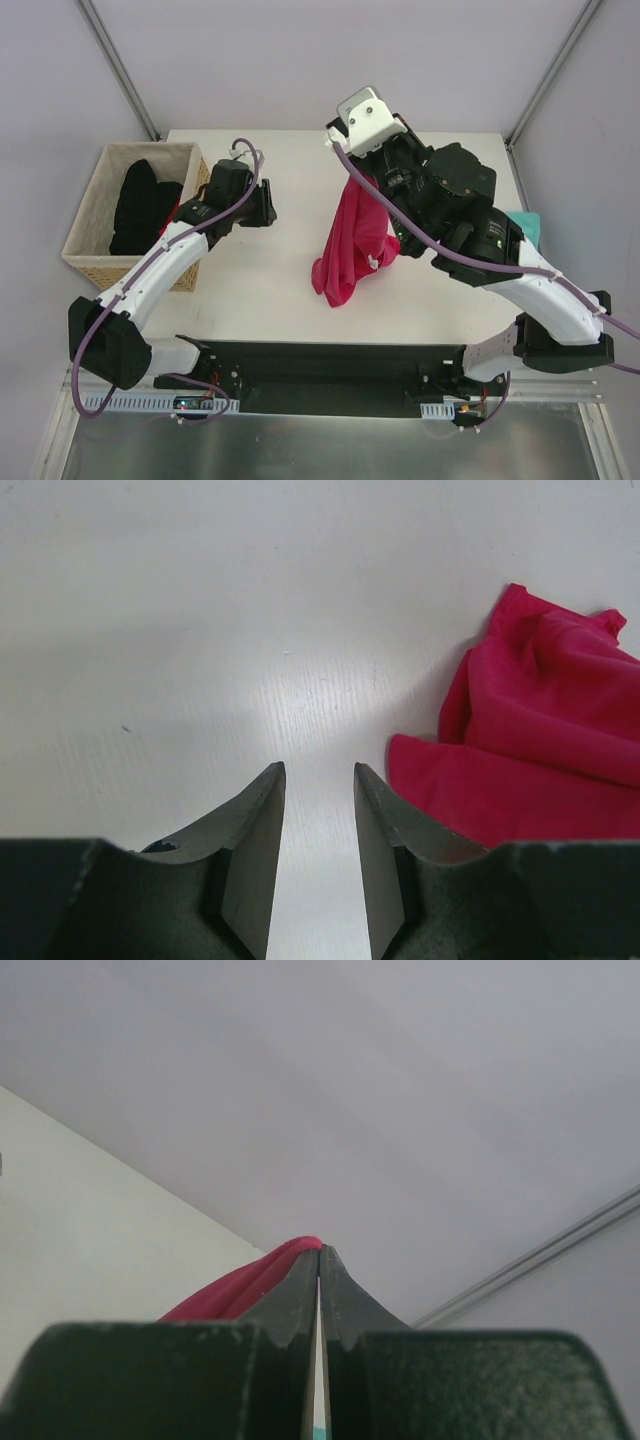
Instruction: Fold and stack the t-shirts
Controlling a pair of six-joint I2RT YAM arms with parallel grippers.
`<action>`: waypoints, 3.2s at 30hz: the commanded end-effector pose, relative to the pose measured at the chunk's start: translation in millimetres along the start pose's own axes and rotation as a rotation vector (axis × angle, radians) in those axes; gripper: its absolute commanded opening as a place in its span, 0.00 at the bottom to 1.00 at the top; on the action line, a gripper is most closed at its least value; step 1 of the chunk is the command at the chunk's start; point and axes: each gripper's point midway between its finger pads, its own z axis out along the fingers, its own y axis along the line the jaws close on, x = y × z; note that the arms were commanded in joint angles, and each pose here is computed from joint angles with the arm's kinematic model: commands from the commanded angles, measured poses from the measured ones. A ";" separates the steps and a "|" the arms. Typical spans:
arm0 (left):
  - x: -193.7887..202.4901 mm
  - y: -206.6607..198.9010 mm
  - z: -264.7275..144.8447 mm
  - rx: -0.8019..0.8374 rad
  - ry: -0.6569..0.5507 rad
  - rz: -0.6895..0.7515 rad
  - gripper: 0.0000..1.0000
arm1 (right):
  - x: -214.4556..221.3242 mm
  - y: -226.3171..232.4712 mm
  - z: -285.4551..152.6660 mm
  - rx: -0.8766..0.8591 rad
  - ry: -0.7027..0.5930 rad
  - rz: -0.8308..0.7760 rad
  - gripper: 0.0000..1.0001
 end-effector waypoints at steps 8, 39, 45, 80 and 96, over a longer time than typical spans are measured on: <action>12.4 -20.6 -16.2 0.135 0.009 -0.036 0.35 | -1.7 -21.2 4.0 0.082 0.004 0.042 0.01; 151.7 -59.4 12.6 0.219 0.519 0.136 0.33 | 6.4 -21.7 7.4 0.096 0.013 0.089 0.01; 161.1 -75.2 18.1 0.233 0.554 0.170 0.32 | 4.3 -22.7 8.0 0.097 0.010 0.079 0.01; 173.3 -106.0 58.5 0.312 0.655 0.183 0.32 | 5.4 -38.3 0.9 0.112 0.014 0.089 0.01; 171.6 -107.7 72.4 0.296 0.658 0.185 0.36 | 8.1 -44.2 -2.3 0.121 0.025 0.086 0.01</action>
